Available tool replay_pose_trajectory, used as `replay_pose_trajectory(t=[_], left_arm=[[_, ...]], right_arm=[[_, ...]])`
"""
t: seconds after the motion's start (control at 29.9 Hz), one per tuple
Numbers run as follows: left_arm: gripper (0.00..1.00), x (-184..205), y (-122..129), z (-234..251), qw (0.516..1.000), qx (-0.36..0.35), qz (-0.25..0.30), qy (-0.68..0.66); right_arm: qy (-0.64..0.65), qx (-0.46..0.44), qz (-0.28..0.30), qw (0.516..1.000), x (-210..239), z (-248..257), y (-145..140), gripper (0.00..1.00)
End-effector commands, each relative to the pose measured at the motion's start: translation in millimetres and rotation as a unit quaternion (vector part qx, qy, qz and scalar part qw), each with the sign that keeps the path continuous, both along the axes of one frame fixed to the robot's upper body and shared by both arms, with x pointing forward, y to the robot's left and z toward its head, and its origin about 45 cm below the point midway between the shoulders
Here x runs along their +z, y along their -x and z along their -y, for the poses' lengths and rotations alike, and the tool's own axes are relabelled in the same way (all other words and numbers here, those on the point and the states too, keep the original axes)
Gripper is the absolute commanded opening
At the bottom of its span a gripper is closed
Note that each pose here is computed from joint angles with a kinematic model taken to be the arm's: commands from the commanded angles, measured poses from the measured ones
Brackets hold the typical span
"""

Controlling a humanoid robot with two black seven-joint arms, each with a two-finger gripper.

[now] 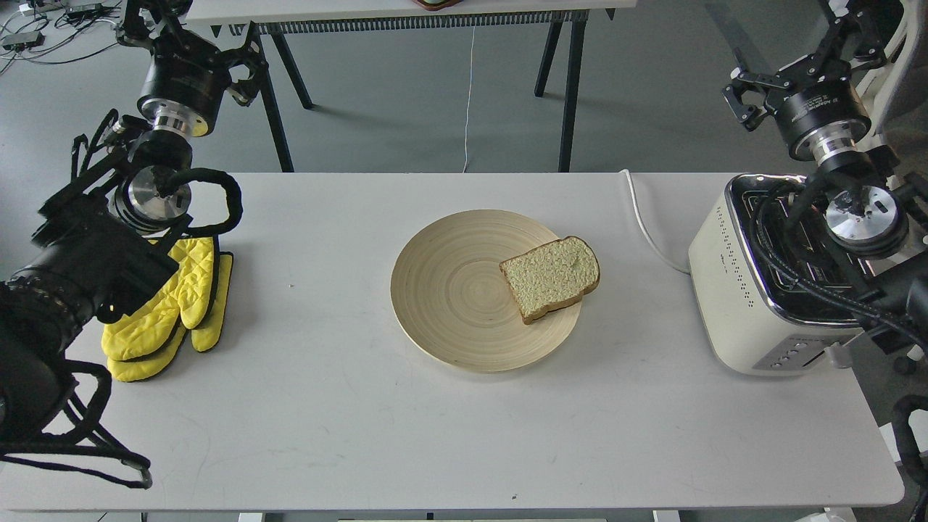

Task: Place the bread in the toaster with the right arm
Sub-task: 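Raise the right gripper off the toaster and swing it toward the bowl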

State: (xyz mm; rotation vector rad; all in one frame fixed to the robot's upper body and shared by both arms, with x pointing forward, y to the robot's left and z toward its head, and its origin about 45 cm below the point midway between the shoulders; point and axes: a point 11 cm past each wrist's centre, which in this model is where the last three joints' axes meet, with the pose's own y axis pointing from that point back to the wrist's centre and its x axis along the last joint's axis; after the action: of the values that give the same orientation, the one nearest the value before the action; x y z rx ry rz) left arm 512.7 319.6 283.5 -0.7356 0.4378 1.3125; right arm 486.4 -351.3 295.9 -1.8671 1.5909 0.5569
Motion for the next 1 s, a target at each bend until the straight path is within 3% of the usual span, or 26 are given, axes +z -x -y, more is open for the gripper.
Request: replay_pose_trajectory(t=[0.0, 0.23, 0.47, 0.77, 0.97], left_arm=[[1.0, -1, 0, 1, 1.0, 0.0, 0.0, 0.001], [1.0, -2, 1, 0, 1.0, 0.001, -0.001, 0.001], [1.0, -3, 1, 3, 1.0, -0.001, -0.002, 0.004], [1.0, -3, 1, 2, 1.0, 0.0, -0.001, 0.003], [1.0, -3, 1, 3, 1.0, -0.001, -0.002, 0.004]], right_arm=[[0.005, 0.004, 0.007, 1.0, 6, -1, -1, 1.0], [0.031, 0.007, 0.018, 0.999, 19, -3, -4, 0.99], [0.232, 0.04, 0.031, 0.971, 36, -36, -15, 0.99], [0.49, 0.128, 0.065, 0.86, 23, -74, 0, 0.98], [0.631, 0.163, 0.057, 0.756, -31, -93, 18, 0.98]])
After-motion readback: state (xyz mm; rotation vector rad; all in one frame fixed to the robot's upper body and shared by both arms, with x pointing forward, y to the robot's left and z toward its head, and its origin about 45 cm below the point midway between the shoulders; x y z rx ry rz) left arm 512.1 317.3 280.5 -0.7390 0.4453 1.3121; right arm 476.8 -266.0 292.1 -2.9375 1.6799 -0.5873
